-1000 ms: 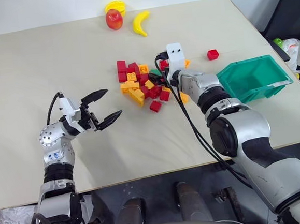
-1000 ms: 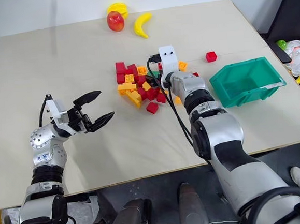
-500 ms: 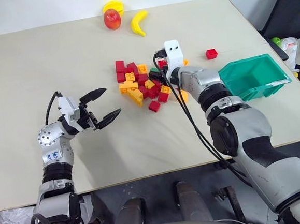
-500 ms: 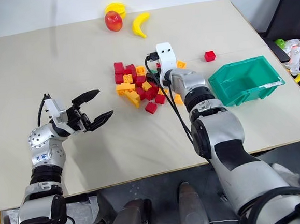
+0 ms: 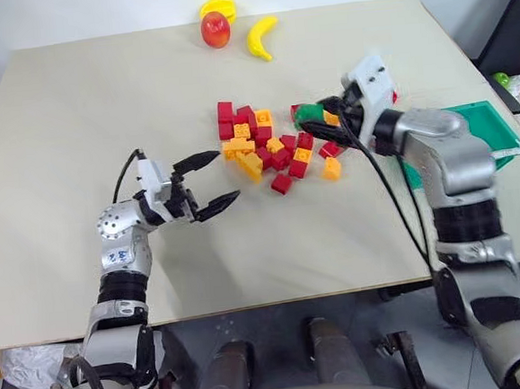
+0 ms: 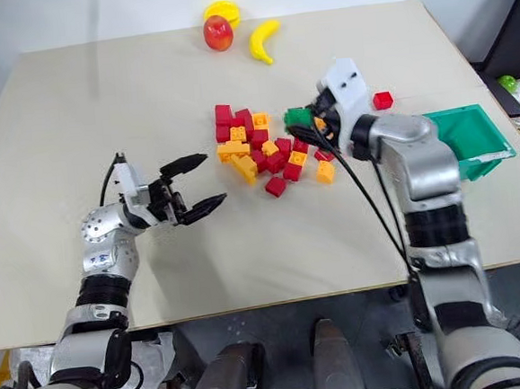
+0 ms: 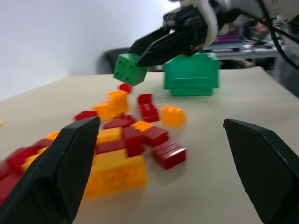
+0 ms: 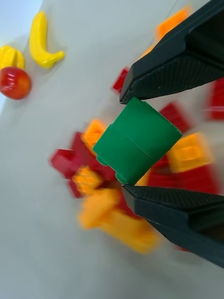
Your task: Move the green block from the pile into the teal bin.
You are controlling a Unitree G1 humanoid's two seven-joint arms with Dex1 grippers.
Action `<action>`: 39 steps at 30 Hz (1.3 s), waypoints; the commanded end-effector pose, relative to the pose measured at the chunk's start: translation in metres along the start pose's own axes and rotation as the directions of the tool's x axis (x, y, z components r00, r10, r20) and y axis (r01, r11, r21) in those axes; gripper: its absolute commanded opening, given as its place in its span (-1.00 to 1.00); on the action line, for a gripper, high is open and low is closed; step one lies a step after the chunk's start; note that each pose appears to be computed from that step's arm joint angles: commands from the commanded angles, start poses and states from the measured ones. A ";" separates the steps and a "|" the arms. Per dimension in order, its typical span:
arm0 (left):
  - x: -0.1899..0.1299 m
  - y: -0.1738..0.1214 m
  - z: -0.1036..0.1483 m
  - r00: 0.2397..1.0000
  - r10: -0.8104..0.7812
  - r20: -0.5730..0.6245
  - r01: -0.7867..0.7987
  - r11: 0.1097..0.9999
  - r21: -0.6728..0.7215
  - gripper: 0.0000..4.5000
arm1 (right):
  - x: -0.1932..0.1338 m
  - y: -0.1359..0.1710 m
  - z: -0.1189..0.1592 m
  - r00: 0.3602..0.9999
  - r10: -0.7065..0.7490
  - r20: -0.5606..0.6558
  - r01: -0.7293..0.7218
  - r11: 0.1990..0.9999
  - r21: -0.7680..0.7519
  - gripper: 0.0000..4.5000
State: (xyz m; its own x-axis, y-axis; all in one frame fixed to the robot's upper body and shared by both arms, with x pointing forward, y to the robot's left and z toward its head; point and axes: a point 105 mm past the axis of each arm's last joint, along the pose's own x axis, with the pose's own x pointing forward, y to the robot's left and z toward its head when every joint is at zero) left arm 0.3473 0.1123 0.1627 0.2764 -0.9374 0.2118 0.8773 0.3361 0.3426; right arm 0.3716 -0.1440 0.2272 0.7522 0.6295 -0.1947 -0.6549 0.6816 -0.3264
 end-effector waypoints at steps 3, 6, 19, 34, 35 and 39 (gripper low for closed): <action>0.039 -0.007 0.012 0.994 -0.113 -0.007 0.114 0.992 0.059 1.00 | -0.074 -0.030 0.001 0.972 -0.182 -0.147 0.157 0.973 -0.167 0.05; 0.057 -0.011 0.012 0.986 -0.168 -0.018 0.169 0.983 0.071 1.00 | -0.115 -0.054 -0.010 0.909 -0.313 -0.276 0.248 0.937 -0.246 0.05; 0.095 0.009 0.007 0.988 -0.135 -0.074 0.136 0.991 0.015 1.00 | -0.142 -0.111 -0.041 0.808 -0.494 -0.322 0.413 0.864 -0.288 0.81; 0.007 0.040 0.003 0.981 0.104 -0.163 -0.128 0.981 -0.145 1.00 | -0.087 0.018 -0.028 0.995 0.091 0.045 -0.092 0.996 0.018 0.99; -0.003 0.041 0.005 0.980 0.121 -0.158 -0.142 0.981 -0.133 1.00 | -0.086 0.028 -0.036 0.987 0.148 0.067 -0.150 0.989 0.019 0.99; -0.032 0.043 0.001 0.963 0.159 -0.216 -0.190 0.973 -0.134 1.00 | -0.082 0.034 -0.070 0.979 0.197 0.041 -0.198 0.980 0.005 0.99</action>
State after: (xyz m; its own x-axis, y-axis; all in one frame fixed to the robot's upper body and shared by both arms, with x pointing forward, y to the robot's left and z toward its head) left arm 0.3763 0.1554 0.1571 0.4917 -0.8703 0.0291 0.8611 0.4909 0.1321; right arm 0.2910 -0.1945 0.1611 0.6002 0.7634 -0.2388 -0.7994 0.5622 -0.2120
